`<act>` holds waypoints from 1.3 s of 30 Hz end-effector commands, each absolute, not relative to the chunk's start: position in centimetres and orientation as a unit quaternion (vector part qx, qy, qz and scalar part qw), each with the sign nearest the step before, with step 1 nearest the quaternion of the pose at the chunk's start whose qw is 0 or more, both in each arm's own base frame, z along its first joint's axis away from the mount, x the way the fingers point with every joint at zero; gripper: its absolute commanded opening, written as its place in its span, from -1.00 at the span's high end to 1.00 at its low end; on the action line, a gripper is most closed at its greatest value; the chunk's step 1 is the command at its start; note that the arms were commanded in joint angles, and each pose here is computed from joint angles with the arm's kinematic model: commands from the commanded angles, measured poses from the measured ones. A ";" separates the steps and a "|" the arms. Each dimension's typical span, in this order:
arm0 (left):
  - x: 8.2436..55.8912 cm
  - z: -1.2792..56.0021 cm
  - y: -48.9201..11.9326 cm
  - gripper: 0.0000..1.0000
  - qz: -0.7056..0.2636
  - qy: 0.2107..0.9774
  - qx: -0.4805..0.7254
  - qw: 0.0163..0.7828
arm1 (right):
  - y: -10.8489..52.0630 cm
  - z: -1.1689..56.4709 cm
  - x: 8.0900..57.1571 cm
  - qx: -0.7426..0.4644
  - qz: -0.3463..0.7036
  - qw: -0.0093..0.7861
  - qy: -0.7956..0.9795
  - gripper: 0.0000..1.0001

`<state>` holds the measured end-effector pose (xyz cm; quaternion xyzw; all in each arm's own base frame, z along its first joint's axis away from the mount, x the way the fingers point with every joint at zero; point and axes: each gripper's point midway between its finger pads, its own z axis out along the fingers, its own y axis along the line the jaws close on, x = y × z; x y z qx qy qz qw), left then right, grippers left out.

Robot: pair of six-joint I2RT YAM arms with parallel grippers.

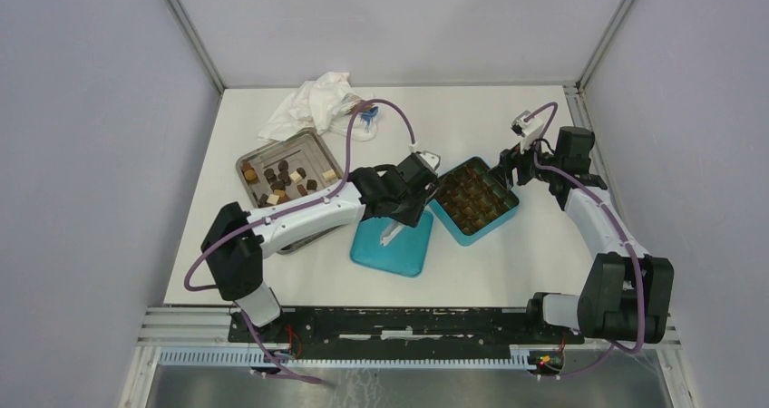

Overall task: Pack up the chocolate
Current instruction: Place the fake chocolate in the packing box.

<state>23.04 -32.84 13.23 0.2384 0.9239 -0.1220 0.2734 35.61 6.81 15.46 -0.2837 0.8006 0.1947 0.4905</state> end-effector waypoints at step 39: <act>24.8 15.8 -33.5 0.09 -0.112 0.914 0.231 0.314 | 7.1 15.4 35.5 -0.299 0.210 0.492 0.791 -0.45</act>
